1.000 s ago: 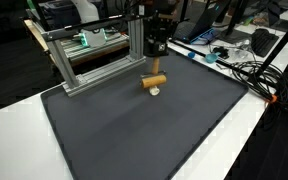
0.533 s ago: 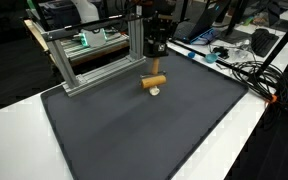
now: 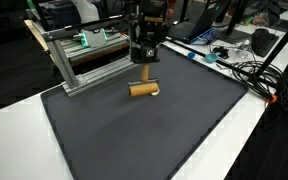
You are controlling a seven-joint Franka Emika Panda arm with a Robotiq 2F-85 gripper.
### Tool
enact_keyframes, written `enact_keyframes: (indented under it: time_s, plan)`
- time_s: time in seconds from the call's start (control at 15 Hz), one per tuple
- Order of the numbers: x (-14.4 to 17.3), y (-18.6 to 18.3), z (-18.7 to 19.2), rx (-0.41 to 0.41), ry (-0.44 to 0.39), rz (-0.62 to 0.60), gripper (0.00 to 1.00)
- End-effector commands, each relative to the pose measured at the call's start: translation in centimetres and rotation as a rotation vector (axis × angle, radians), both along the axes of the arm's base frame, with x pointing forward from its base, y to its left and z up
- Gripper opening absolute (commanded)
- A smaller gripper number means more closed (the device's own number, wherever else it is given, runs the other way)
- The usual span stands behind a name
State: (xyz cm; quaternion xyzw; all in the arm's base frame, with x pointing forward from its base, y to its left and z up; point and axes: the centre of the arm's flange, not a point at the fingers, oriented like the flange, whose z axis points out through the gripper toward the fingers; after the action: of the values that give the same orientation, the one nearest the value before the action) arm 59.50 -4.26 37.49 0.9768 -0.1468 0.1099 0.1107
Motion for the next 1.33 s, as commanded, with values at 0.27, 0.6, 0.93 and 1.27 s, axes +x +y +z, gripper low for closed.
enact_keyframes:
  time_s: [0.27, 0.6, 0.93, 1.27]
  plan:
    - [-0.4, -8.5, -0.7, -0.094, -0.039, -0.061, 0.47]
    - [-1.7, -5.1, -0.9, -0.029, -0.001, 0.024, 0.22]
    - [-4.8, 1.2, -0.4, 0.092, 0.040, 0.186, 0.22]
    - [-3.8, 2.8, -0.4, 0.088, 0.017, 0.188, 0.22]
